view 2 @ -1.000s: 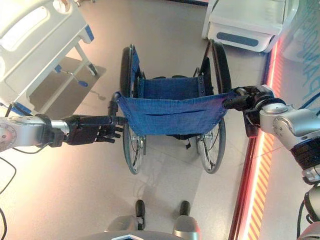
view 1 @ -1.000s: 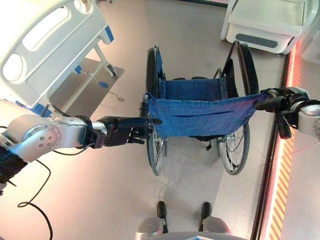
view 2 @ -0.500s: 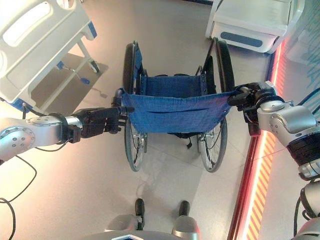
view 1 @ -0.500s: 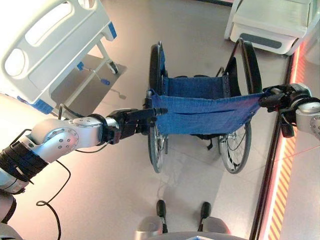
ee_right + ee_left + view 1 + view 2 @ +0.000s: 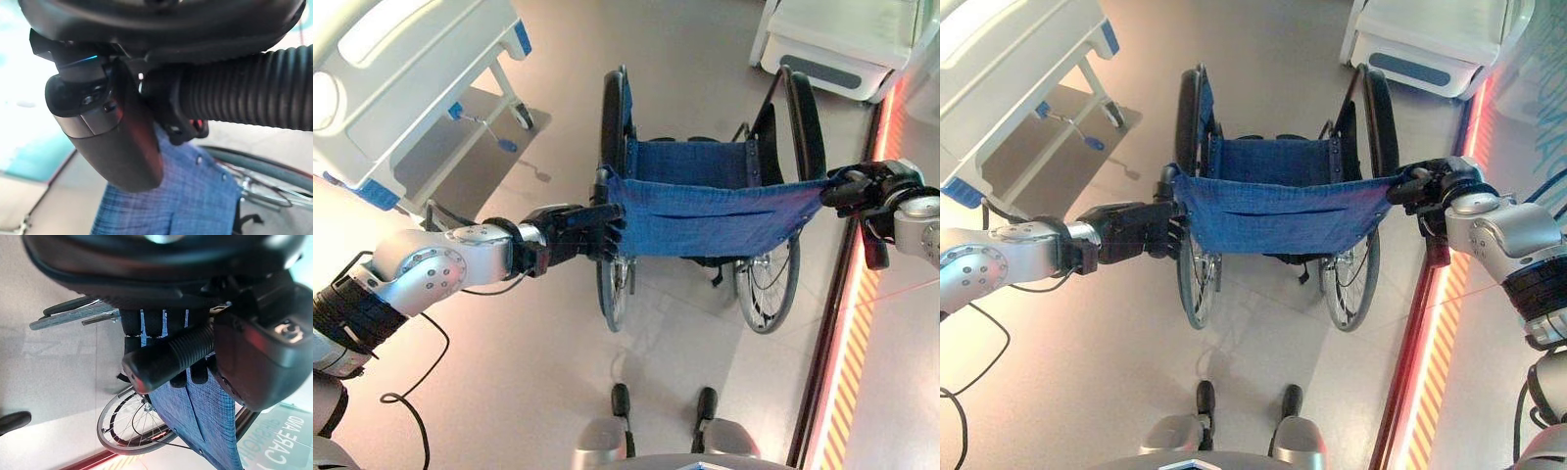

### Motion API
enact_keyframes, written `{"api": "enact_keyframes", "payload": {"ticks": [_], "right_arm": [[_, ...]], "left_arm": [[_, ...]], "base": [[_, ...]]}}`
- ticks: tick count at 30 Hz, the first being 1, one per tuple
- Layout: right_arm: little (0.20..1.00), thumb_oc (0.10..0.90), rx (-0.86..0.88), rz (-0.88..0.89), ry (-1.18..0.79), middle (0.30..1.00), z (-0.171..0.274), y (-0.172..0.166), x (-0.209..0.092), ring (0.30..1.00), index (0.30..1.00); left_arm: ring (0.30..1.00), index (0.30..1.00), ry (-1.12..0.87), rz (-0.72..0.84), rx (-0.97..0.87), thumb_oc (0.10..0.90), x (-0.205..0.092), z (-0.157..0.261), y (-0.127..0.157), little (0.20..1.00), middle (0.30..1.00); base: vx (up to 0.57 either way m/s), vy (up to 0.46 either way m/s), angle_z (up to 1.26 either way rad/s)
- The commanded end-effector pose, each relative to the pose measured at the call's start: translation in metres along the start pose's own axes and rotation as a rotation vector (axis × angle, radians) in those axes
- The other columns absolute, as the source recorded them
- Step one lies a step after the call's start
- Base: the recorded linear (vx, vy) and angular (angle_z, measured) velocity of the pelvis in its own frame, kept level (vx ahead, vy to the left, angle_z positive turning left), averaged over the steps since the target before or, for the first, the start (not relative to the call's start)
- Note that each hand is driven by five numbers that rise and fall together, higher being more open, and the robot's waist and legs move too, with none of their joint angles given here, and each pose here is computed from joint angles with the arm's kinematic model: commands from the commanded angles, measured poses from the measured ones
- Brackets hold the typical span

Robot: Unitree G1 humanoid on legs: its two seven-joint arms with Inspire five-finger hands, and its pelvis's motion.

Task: Push the wheelchair next to the bed

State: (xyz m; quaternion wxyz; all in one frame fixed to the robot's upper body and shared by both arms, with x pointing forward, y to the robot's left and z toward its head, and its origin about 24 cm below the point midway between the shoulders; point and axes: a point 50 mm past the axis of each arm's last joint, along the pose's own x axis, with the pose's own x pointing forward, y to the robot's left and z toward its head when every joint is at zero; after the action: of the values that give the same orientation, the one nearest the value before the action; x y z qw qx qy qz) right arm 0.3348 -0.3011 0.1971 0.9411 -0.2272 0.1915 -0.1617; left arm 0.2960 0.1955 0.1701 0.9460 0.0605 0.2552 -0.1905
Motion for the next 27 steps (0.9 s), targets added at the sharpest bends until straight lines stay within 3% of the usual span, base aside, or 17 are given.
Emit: {"api": "enact_keyframes", "payload": {"ticks": [1,21,27], "right_arm": [[0.3,0.4,0.038,0.117,-0.149,0.3,0.038,0.009,-0.009,0.3,0.3],[0.3,0.4,0.089,0.124,-0.254,0.3,0.059,0.013,-0.02,0.3,0.3],[0.3,0.4,0.077,0.182,-0.269,0.3,0.068,0.035,-0.022,0.3,0.3]], "left_arm": [[0.3,0.3,-0.42,-0.056,-0.055,0.4,-0.028,0.075,0.001,0.3,0.3],[0.3,0.3,-0.556,0.028,-0.164,0.4,-0.042,0.091,0.006,0.3,0.3],[0.3,0.3,-0.558,0.119,-0.262,0.4,-0.049,0.091,0.024,0.3,0.3]], "base": [[0.0,0.0,0.0],[0.01,-0.108,0.0],[0.13,-0.221,-0.22]]}}
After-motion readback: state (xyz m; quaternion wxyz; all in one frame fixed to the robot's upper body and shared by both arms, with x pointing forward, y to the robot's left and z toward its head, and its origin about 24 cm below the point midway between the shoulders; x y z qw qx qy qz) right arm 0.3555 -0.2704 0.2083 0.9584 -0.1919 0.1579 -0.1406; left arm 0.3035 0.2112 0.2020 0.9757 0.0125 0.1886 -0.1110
